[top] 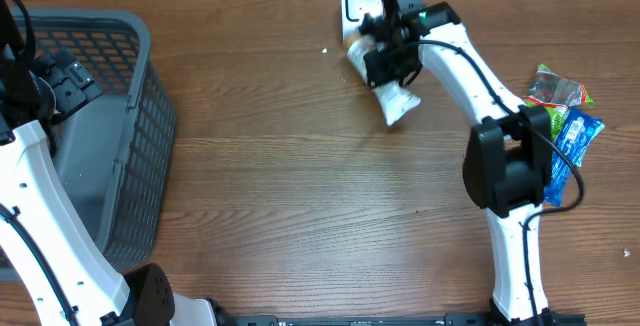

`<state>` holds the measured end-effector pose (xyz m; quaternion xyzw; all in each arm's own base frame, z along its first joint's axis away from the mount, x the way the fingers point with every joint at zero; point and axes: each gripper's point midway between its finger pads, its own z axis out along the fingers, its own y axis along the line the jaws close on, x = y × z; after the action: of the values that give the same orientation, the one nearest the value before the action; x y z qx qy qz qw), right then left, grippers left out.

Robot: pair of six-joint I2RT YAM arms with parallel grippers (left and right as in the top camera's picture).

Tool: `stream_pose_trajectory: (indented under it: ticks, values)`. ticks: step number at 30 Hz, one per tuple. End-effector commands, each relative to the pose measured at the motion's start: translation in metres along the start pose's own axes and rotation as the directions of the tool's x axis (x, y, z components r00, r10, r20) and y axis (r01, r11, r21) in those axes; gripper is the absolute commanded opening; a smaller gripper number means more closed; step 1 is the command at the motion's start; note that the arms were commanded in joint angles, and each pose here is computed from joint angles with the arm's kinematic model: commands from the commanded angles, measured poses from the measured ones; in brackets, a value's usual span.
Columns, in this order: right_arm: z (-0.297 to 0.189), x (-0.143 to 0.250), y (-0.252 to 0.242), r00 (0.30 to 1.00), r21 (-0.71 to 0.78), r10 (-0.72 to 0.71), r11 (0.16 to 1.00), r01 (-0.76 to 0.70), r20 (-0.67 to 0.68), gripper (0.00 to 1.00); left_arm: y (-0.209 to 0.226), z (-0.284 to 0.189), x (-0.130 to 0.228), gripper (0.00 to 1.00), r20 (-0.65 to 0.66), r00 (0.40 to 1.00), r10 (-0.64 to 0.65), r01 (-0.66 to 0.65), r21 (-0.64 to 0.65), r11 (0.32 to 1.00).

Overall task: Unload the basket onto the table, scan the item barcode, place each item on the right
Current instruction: 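Hold the upright tube's barcode against the white scanner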

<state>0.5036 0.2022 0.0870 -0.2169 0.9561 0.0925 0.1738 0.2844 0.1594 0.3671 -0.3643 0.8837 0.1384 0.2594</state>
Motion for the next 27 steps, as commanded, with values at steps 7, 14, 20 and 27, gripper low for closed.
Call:
stream_pose_trajectory:
  ticks: [7, 14, 20, 27]
  values:
    - [-0.127, -0.071, -0.044, 0.927, 0.531, 0.017, 0.816, -0.23, 0.375, 0.04, 0.002, 0.001, -0.001, 1.0, 0.003, 1.0, 0.003, -0.003, -0.014, 1.0]
    - [-0.162, -0.11, -0.054, 0.892, 0.702, -0.239, 0.703, -0.114, 0.384, 0.04, 0.002, 0.001, -0.001, 0.99, 0.003, 1.0, 0.003, -0.003, -0.014, 1.0]
    - [-0.161, -0.148, -0.042, 0.806, 0.784, -0.521, 0.609, 0.121, 0.281, 0.04, 0.002, 0.001, -0.001, 1.0, 0.003, 1.0, 0.003, -0.003, -0.014, 1.0]
    - [-0.111, -0.166, -0.04, 0.697, 0.833, -0.714, 0.425, 0.355, 0.067, 0.04, 0.002, 0.001, -0.001, 1.0, 0.003, 1.0, 0.003, -0.003, -0.014, 1.0]
